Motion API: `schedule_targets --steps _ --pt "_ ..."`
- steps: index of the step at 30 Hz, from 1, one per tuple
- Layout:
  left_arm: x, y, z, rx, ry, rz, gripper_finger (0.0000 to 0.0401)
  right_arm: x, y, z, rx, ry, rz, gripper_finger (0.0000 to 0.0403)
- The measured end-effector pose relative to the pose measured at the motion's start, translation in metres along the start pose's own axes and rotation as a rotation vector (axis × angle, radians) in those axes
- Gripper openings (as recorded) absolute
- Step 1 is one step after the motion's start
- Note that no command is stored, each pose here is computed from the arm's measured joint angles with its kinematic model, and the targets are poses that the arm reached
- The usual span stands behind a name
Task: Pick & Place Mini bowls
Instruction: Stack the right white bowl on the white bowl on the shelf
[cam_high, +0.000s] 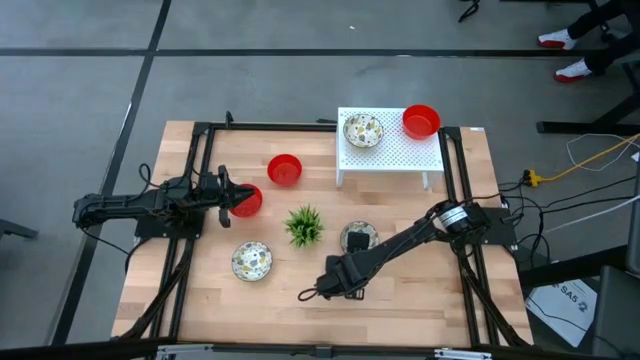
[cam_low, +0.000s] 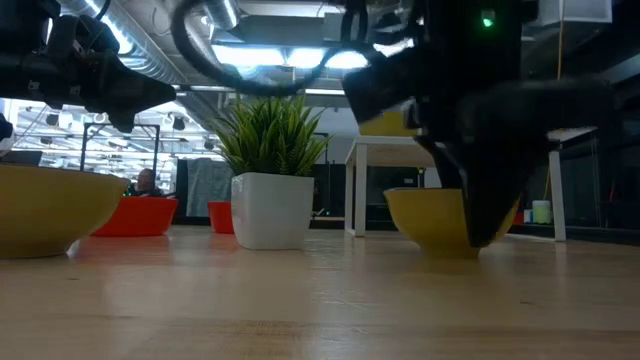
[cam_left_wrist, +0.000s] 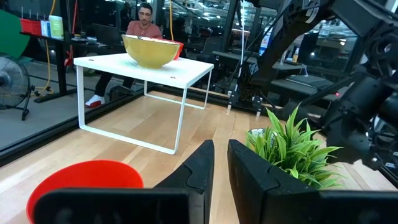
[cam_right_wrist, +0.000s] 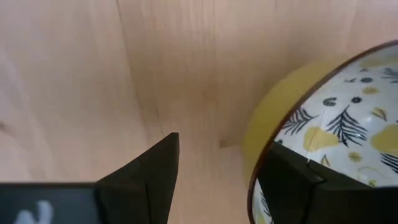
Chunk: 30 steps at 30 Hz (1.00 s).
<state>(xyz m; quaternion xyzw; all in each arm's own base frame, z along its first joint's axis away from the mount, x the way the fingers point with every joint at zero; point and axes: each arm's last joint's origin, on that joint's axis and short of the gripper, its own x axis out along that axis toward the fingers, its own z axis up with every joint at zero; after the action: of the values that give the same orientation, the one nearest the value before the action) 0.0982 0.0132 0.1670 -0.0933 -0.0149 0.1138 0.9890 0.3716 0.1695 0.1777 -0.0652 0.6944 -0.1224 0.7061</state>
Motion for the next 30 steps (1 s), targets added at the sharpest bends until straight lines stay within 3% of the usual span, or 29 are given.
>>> schedule_targets --steps 15,23,30 --pt "0.0 0.0 0.0 0.0 0.0 0.0 0.004 0.002 0.003 0.003 -0.068 -0.031 0.026 0.0188" --pt "0.0 0.0 0.0 0.0 -0.001 0.0 0.0044 0.001 0.006 0.001 -0.077 -0.031 0.031 0.0107" --pt "0.0 0.0 0.0 0.0 0.0 0.0 0.0041 -0.008 0.01 -0.005 -0.095 -0.003 0.111 0.0023"
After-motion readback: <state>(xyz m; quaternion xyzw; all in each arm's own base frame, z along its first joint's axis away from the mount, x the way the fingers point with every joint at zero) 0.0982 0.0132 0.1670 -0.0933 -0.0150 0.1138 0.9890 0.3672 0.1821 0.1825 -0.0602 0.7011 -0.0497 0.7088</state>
